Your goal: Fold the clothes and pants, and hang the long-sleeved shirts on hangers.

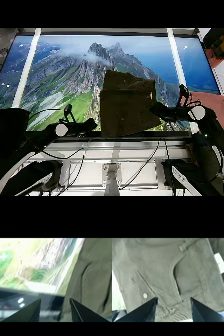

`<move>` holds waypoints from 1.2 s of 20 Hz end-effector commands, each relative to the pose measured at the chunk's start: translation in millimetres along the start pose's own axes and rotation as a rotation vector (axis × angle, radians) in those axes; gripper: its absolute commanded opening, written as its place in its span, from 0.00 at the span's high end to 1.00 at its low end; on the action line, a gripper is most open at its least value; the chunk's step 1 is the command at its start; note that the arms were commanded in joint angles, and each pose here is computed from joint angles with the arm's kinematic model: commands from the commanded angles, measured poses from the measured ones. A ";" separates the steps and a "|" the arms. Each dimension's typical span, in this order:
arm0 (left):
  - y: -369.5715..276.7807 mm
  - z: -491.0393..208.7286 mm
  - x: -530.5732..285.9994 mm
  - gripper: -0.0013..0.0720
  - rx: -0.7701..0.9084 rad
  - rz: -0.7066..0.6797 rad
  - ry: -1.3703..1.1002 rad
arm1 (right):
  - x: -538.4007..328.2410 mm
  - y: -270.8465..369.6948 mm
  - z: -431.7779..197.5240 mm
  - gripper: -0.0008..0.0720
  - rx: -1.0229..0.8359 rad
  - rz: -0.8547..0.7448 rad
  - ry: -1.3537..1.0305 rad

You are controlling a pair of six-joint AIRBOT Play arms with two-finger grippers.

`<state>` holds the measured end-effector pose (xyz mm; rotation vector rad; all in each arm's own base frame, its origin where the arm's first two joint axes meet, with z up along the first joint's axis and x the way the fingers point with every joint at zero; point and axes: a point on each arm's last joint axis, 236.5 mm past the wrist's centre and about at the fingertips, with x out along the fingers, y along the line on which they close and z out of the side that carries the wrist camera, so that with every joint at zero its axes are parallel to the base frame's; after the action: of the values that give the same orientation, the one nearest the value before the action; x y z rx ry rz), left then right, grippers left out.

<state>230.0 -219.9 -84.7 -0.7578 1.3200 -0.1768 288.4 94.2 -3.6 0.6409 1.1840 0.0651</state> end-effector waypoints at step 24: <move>-18.1 -40.8 32.7 0.40 0.135 -0.237 0.288 | -9.1 9.4 -16.4 0.33 -0.102 0.017 0.092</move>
<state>201.0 -262.0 -101.3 -0.7547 1.4853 -0.5679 273.0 105.1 4.6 0.5624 1.2559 0.1662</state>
